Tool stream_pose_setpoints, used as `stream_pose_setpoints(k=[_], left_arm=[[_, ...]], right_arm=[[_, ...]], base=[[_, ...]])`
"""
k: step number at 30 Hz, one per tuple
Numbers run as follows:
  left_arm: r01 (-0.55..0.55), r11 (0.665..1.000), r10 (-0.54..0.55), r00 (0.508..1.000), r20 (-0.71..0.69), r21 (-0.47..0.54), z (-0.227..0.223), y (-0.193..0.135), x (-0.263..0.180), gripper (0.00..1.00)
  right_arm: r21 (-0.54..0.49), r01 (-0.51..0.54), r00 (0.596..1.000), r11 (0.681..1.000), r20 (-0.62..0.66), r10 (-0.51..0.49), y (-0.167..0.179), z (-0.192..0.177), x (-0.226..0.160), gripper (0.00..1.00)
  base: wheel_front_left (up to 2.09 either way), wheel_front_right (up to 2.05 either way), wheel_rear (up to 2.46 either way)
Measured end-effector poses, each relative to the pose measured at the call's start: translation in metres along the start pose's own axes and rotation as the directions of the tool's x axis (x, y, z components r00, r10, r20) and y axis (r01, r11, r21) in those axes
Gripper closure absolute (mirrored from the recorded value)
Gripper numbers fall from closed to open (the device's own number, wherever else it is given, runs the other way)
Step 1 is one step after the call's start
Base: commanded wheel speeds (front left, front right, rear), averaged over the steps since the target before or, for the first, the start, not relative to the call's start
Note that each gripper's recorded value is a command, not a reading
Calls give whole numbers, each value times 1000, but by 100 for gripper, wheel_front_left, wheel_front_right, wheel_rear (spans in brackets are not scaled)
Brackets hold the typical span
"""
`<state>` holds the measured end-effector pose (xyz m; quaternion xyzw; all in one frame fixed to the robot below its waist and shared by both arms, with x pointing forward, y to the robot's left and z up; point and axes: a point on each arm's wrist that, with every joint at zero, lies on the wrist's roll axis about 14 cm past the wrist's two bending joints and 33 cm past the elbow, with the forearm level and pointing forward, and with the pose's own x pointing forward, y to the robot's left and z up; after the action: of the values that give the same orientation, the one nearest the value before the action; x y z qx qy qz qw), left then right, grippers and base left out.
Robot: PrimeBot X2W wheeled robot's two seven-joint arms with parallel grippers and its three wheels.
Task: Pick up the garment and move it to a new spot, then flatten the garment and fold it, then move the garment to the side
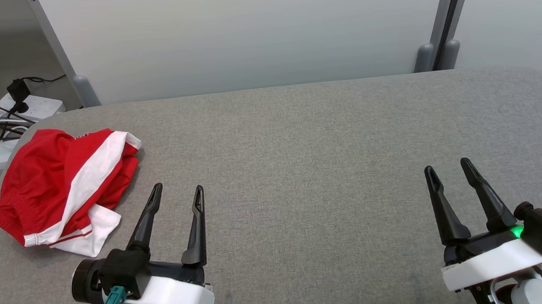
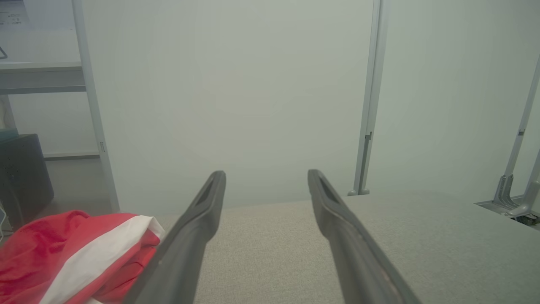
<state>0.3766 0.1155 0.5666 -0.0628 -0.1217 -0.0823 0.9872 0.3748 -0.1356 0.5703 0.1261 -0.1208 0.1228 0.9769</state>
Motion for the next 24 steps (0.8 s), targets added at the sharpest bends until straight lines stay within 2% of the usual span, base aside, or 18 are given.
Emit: stream_pose_setpoints(k=[24], left_arm=[[-37, 999, 37, 997, -69, 11, -22, 8, -1, 0]], right_arm=[[-17, 11, 1000, 1000, -4, -11, -4, -1, -1, 0]], base=[[0, 0, 0]])
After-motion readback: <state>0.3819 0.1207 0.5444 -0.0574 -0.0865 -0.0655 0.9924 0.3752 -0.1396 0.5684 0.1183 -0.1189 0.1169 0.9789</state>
